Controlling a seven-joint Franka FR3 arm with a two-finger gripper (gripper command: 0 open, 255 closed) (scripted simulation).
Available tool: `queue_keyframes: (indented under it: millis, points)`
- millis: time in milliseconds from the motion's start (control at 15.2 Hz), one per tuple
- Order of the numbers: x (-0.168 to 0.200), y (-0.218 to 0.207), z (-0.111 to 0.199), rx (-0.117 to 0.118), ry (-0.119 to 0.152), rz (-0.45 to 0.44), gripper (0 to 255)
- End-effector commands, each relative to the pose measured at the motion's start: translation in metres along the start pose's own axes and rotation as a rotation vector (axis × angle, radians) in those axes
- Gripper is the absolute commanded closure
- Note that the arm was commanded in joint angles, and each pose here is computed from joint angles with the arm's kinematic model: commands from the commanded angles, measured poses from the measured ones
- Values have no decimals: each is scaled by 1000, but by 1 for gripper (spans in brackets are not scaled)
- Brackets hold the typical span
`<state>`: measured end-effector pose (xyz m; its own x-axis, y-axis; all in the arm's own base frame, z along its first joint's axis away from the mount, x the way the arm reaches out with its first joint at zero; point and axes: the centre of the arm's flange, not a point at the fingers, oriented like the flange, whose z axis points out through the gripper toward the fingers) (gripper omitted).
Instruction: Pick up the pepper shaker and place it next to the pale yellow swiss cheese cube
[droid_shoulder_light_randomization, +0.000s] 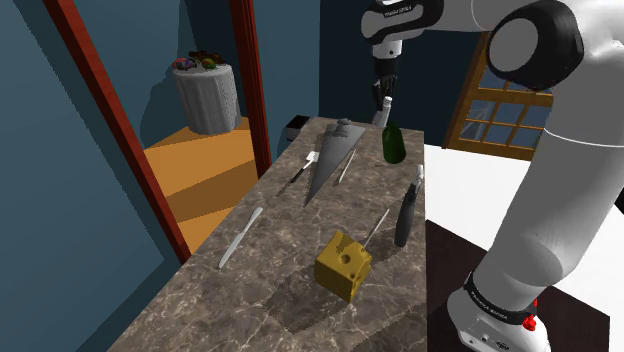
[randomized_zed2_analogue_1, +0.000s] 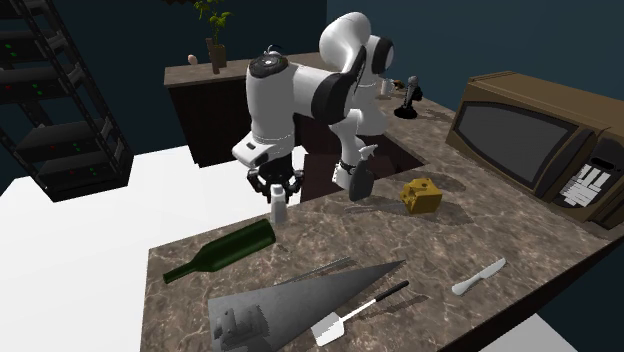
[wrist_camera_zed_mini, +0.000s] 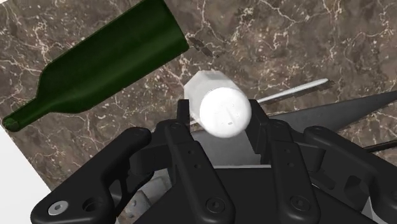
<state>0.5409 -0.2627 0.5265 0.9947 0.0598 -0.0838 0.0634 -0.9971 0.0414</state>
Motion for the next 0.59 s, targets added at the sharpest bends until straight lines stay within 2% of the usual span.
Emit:
queue_keyframes:
  millis: [0, 528]
  points:
    - [-15, -21, -1, 0, 0, 1, 255]
    - [-74, -109, 0, 0, 0, 1, 255]
